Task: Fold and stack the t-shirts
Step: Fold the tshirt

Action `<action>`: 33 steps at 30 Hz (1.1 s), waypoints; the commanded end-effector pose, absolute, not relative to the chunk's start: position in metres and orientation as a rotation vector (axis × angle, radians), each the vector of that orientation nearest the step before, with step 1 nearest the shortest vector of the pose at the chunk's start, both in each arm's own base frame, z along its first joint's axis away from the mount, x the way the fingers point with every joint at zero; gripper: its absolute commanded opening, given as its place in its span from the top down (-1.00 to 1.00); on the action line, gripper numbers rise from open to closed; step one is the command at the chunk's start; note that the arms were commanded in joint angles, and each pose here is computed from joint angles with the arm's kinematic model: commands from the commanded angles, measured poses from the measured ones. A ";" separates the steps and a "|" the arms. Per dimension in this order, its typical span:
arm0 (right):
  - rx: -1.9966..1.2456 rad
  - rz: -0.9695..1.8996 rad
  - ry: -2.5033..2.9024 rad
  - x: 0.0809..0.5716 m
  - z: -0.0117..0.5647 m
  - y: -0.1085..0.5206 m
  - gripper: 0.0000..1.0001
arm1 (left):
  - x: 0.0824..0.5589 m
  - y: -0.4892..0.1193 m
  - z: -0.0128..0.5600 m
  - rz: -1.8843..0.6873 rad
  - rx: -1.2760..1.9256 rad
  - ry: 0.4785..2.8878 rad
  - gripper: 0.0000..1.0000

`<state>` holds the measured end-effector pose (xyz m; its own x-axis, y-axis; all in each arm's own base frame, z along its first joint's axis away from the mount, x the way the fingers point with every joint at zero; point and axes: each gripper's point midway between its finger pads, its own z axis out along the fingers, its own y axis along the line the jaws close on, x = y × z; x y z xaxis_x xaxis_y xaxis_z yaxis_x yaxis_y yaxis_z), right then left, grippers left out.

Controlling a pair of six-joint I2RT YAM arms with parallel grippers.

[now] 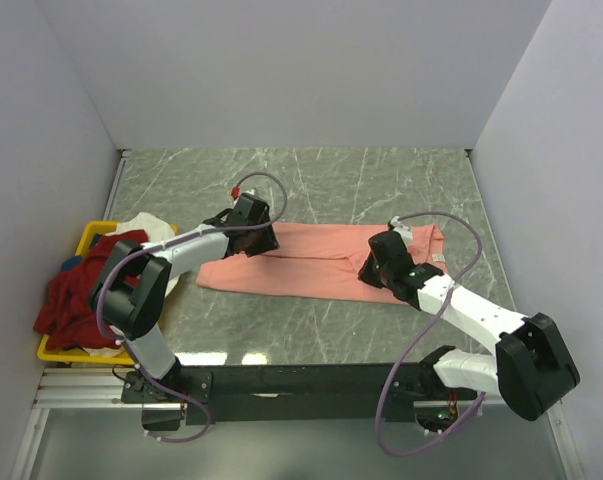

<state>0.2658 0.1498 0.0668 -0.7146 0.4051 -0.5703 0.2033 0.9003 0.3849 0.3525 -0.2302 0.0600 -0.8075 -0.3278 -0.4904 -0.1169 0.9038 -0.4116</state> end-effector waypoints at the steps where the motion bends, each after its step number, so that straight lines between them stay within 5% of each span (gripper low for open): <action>1: 0.433 0.415 2.280 0.283 0.103 0.154 0.78 | 0.359 -0.266 0.093 -0.616 -0.159 2.412 0.00; 5: 0.521 0.241 2.243 0.286 0.120 0.110 0.27 | 0.345 -0.303 0.109 -0.677 -0.029 2.378 -0.14; 8: 0.575 0.282 2.212 0.293 0.131 0.086 0.18 | 0.332 -0.336 0.115 -0.714 0.064 2.377 -0.18; 18: 0.846 0.328 2.190 0.335 0.123 0.007 0.16 | 0.291 -0.449 0.117 -0.689 0.395 2.334 -0.20; 33: 0.994 0.373 2.193 0.366 0.089 -0.031 0.18 | 0.280 -0.483 0.080 -0.524 0.549 2.336 -0.11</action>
<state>0.3450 -0.0276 0.0710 -0.4928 0.7554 -0.4318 0.5988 0.6545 0.4616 0.2729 -0.4662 0.0610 -0.7354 0.2384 -0.6343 0.4788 0.8452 -0.2375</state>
